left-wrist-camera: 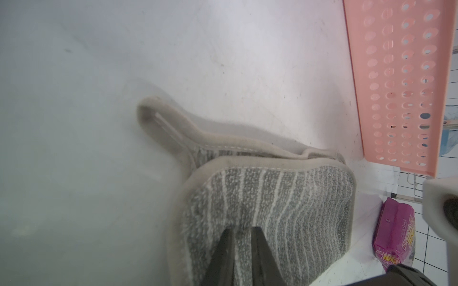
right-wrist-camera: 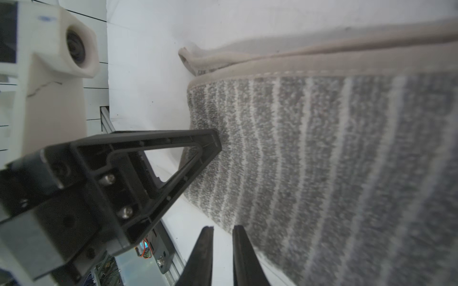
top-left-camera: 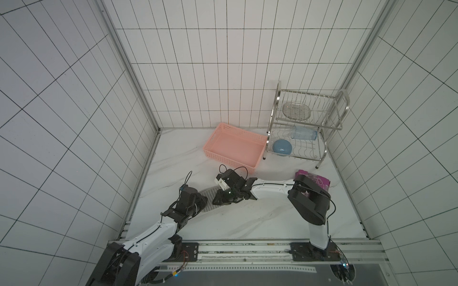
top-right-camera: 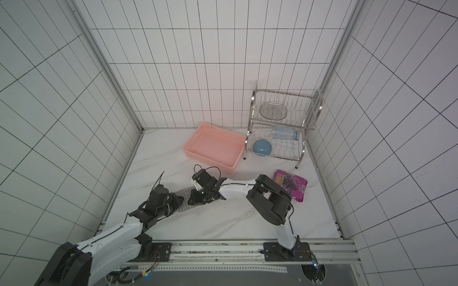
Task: Fold the square dishcloth
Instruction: Smooth out the cleaning item at the center of the board.
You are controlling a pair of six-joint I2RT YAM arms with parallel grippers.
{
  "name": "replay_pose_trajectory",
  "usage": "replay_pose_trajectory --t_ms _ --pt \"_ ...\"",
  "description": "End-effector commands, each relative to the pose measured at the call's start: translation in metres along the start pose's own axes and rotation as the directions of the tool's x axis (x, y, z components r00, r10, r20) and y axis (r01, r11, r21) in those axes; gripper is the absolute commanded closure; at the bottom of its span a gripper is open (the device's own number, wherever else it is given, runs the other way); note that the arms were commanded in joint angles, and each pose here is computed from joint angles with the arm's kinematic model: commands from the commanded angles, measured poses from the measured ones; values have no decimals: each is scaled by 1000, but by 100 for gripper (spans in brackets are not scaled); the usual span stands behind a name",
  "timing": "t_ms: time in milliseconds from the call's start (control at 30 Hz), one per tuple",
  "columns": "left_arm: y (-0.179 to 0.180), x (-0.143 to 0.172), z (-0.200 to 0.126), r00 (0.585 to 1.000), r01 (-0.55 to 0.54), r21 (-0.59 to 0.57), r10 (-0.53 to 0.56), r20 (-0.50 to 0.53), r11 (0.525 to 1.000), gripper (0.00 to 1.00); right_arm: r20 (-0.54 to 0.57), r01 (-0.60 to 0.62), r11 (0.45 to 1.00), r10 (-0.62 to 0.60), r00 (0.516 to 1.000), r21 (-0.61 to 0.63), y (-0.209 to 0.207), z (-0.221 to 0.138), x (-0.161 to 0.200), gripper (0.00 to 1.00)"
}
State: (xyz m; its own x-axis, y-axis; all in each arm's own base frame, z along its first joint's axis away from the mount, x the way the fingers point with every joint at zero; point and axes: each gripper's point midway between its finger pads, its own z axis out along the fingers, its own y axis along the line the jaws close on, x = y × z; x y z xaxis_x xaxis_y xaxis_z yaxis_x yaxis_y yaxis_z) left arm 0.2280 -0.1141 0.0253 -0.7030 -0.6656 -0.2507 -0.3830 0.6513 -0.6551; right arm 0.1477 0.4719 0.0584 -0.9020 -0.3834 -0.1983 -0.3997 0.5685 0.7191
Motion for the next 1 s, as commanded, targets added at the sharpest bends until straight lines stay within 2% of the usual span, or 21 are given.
replay_pose_trajectory --t_ms 0,200,600,733,967 --pt "6 -2 1 1000 -6 -19 6 13 1000 84 -21 -17 996 15 1000 -84 15 8 3 81" --pt "11 -2 2 1000 1 -41 0 18 999 85 -30 -116 989 114 993 -86 -11 12 6 83" --pt "20 -3 5 1000 3 -81 0 31 997 87 35 -218 968 224 974 -126 -60 -20 -3 84" --pt "20 -3 5 1000 0 -83 2 29 997 87 52 -228 956 240 969 -183 -62 -34 -10 83" --pt "9 -2 1 1000 0 -43 1 13 999 87 79 -172 958 195 978 -231 -41 -47 -19 82"
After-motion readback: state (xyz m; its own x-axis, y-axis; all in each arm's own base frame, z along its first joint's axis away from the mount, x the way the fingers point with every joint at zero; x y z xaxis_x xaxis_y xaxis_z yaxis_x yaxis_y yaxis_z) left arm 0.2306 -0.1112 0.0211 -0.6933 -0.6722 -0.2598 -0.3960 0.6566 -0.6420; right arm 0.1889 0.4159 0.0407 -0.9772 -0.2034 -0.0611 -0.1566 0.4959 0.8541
